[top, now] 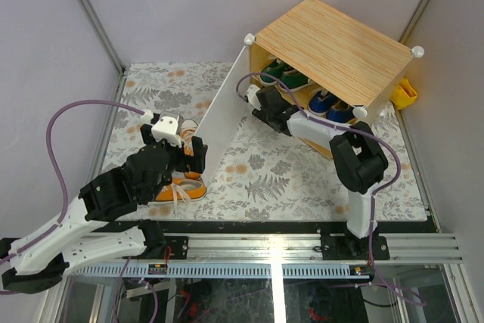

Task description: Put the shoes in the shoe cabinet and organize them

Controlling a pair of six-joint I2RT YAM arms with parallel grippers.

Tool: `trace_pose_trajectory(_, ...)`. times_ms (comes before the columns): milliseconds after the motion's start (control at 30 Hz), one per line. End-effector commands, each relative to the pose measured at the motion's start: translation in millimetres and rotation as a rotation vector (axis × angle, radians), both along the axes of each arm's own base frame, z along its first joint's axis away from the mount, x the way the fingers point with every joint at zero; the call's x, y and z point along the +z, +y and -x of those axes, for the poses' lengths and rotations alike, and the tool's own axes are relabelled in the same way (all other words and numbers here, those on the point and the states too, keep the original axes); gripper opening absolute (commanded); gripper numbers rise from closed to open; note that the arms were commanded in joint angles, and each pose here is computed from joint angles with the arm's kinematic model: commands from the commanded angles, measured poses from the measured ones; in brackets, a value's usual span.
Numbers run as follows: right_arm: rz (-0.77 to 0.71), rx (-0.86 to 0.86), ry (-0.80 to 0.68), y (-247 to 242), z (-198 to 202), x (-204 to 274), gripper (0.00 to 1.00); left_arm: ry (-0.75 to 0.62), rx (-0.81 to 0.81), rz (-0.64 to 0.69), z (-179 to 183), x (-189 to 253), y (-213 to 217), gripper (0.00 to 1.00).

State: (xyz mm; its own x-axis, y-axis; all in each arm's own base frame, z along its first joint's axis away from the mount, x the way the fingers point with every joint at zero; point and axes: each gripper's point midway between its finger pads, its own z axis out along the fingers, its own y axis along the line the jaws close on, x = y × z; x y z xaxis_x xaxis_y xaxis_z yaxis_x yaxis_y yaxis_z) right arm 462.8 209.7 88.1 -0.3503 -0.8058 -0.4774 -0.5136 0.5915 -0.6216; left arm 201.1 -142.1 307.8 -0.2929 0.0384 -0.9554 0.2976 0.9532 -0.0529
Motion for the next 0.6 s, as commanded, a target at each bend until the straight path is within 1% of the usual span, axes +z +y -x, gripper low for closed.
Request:
trace_pose_trajectory(0,-0.158,0.084,0.038,13.8,10.5,39.4,0.63,-0.021,0.016,0.031,-2.6,7.1,-0.1,1.00)
trace_pose_trajectory(67,-0.172,0.102,0.056,16.0,16.1,34.3,0.66,-0.021,0.016,0.030,-2.8,7.0,-0.2,1.00)
trace_pose_trajectory(133,-0.174,0.084,0.041,12.9,16.4,34.1,0.68,-0.020,0.014,0.030,-2.6,6.4,-0.5,1.00)
trace_pose_trajectory(200,-0.168,0.017,-0.029,1.8,9.9,41.5,0.72,-0.019,0.015,0.026,-2.5,5.9,-0.1,1.00)
trace_pose_trajectory(300,-0.160,-0.023,-0.096,-8.1,7.1,51.7,0.77,-0.019,0.017,0.026,-2.7,5.2,0.1,1.00)
trace_pose_trajectory(400,-0.151,-0.076,-0.172,-18.4,1.8,64.2,0.85,-0.016,0.016,0.024,-3.0,2.9,-0.8,1.00)
trace_pose_trajectory(500,-0.136,-0.126,-0.248,-27.9,-3.9,76.4,0.89,-0.015,0.019,0.023,-3.5,1.7,-1.1,1.00)
trace_pose_trajectory(567,-0.118,-0.138,-0.264,-30.9,-5.6,76.8,0.90,-0.015,0.019,0.022,-3.5,1.2,-1.2,1.00)
